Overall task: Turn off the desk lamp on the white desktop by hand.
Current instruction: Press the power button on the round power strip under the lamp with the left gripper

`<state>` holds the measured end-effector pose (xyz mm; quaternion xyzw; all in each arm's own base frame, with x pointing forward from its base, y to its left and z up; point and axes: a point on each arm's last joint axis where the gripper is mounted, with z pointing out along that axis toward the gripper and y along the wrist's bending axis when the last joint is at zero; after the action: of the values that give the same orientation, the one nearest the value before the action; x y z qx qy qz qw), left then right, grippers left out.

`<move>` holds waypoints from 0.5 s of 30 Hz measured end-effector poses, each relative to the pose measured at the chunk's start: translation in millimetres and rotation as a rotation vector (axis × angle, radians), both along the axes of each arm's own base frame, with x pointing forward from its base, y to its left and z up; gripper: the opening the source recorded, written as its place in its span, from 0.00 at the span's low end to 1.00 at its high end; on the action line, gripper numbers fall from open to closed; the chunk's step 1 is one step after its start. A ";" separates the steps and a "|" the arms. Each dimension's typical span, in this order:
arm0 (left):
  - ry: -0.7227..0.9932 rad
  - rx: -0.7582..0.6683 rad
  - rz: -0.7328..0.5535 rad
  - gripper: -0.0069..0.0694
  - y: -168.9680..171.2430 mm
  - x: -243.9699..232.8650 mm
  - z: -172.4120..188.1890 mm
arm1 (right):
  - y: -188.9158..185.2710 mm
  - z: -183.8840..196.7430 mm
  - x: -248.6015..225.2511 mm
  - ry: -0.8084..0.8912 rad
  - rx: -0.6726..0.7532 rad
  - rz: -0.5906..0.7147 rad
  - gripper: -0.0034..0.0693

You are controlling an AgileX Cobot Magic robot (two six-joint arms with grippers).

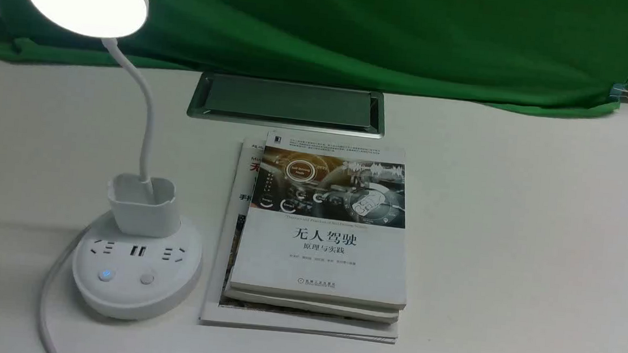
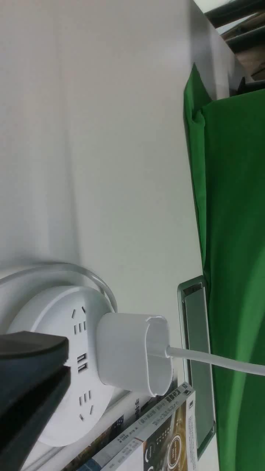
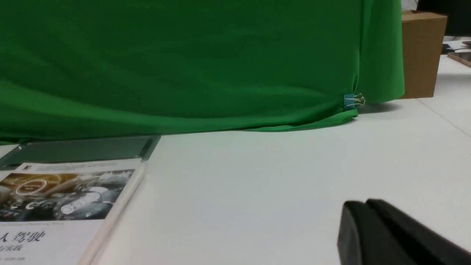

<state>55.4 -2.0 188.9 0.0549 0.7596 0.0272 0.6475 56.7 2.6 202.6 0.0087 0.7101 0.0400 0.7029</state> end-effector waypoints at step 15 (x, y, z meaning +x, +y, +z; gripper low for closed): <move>-0.001 0.066 0.006 0.11 1.5 0.0 0.0 | 0.0 -0.1 0.0 0.001 0.000 0.000 0.10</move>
<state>55.5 -0.6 188.8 0.0740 0.7581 0.0540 0.6457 56.7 2.6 202.5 0.0086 0.7105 0.0399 0.7025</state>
